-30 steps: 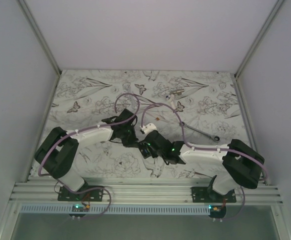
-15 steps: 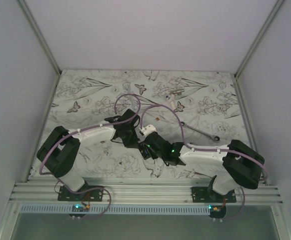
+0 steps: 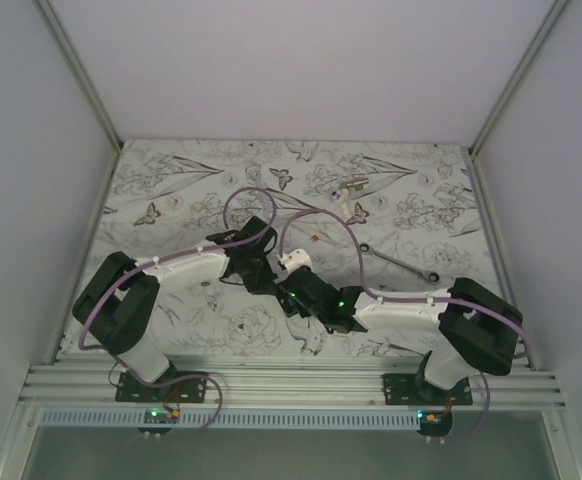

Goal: Snap on the fuse box
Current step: Install the fuse at the fuse box base.

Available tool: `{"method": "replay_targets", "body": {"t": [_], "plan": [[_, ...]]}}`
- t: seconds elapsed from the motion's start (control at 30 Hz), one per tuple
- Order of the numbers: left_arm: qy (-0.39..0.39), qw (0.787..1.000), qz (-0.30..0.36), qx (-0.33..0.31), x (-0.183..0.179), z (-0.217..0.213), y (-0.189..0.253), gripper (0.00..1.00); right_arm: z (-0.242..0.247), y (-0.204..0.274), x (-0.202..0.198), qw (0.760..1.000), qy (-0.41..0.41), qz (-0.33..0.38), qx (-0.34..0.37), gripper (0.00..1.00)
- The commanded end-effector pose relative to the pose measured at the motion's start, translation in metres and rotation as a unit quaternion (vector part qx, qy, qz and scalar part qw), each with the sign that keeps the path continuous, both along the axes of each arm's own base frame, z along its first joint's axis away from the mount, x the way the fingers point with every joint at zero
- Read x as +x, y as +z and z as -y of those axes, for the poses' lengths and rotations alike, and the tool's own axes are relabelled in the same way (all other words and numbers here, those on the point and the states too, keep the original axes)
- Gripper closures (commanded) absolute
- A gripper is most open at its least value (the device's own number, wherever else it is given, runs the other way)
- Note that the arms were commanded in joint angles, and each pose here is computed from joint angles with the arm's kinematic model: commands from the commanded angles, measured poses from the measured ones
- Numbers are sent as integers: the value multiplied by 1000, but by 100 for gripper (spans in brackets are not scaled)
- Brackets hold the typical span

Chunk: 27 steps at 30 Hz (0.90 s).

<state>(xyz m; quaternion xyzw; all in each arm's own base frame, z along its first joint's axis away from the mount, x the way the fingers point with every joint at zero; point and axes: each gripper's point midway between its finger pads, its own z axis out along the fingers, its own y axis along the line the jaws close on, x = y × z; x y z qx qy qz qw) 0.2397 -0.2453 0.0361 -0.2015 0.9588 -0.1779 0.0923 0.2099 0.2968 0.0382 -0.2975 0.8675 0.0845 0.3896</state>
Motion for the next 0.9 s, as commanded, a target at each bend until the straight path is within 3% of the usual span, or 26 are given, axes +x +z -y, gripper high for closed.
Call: {"method": "replay_targets", "body": {"t": [0.0, 0.27, 0.5, 0.87], "plan": [[32, 999, -11, 11, -3, -14, -6, 100, 70, -65, -54, 985, -9, -114, -129, 100], [37, 999, -5, -9, -1, -11, 0, 100, 79, -87, -64, 978, -27, -130, -161, 100], [29, 999, 6, -25, 0, -6, 6, 100, 65, -67, -52, 985, -33, -102, -134, 99], [16, 999, 30, -40, 2, -4, 20, 82, 25, 1, -17, 997, -25, -26, -70, 87]]}}
